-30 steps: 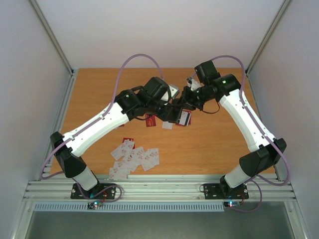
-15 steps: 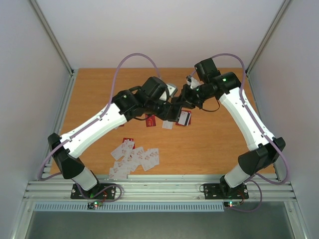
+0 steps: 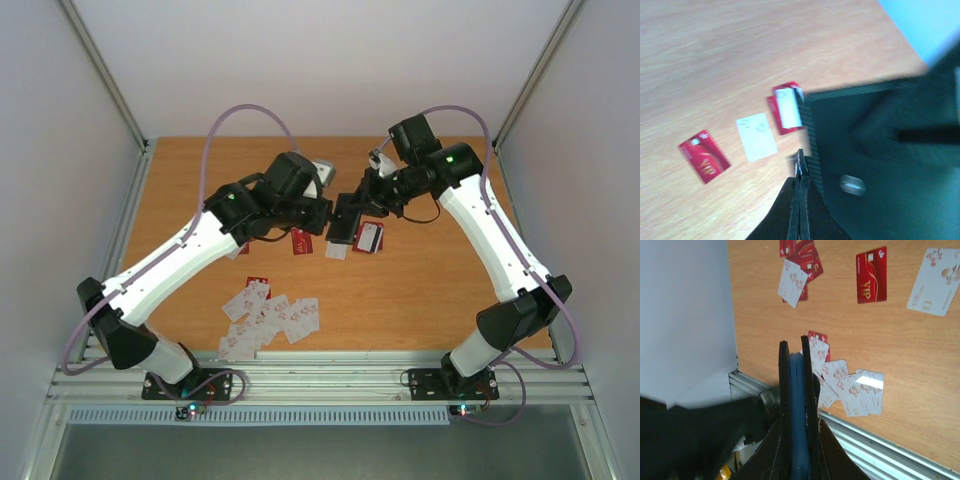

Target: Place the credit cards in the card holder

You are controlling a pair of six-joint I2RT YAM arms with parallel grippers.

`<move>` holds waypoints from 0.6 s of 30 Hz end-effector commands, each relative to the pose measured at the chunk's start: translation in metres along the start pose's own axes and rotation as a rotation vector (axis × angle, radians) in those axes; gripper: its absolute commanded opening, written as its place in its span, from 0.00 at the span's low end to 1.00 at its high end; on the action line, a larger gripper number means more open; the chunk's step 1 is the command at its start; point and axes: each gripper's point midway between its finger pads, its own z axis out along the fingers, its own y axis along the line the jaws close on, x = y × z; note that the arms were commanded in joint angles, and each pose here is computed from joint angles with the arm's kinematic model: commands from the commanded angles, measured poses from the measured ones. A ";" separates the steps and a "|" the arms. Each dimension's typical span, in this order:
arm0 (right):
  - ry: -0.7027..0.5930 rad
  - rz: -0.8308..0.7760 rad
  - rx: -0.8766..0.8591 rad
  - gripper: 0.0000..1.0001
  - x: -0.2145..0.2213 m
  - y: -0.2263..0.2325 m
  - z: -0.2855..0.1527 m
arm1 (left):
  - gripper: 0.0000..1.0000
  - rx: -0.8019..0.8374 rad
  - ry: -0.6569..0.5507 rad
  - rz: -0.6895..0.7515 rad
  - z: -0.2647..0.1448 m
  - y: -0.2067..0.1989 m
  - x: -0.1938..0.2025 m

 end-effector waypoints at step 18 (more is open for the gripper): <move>-0.003 -0.051 -0.034 0.01 0.007 0.021 -0.018 | 0.59 0.173 -0.118 -0.225 -0.076 0.052 0.000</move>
